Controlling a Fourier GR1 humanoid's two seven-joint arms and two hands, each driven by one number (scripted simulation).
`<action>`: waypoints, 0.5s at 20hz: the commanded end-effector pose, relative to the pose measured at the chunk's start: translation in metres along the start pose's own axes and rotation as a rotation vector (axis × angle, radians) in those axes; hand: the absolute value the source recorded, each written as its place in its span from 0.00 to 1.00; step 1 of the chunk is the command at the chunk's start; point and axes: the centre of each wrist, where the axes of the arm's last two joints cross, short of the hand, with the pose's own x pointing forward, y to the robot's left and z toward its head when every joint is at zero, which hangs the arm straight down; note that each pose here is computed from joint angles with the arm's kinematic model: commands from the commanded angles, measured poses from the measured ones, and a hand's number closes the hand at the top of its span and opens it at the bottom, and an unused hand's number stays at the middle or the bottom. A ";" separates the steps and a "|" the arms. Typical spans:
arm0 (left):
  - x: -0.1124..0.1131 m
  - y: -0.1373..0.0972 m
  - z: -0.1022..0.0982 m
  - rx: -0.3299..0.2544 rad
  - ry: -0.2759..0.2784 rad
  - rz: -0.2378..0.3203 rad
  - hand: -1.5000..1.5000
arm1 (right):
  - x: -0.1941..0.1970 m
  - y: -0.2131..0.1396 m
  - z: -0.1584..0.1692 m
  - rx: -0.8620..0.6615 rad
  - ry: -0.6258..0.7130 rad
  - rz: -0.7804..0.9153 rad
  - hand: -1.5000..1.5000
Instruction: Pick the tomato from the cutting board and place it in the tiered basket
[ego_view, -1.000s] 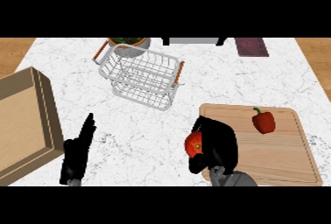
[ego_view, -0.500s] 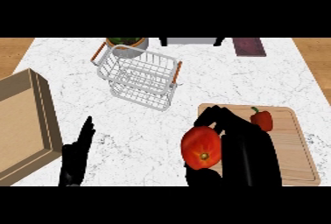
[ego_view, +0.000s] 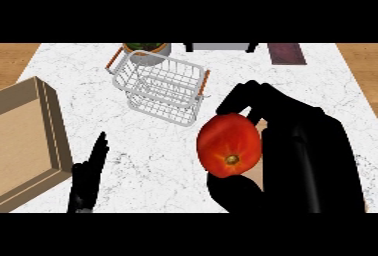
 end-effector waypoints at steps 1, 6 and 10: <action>0.001 0.003 0.002 -0.002 -0.010 0.004 0.50 | 0.023 -0.004 -0.028 0.006 0.165 0.053 1.00; -0.003 0.002 -0.001 -0.004 -0.008 0.001 0.50 | 0.033 0.007 -0.066 0.012 0.212 0.046 1.00; 0.013 0.001 0.007 -0.022 -0.018 -0.001 0.50 | 0.037 0.028 -0.093 0.023 0.234 0.054 1.00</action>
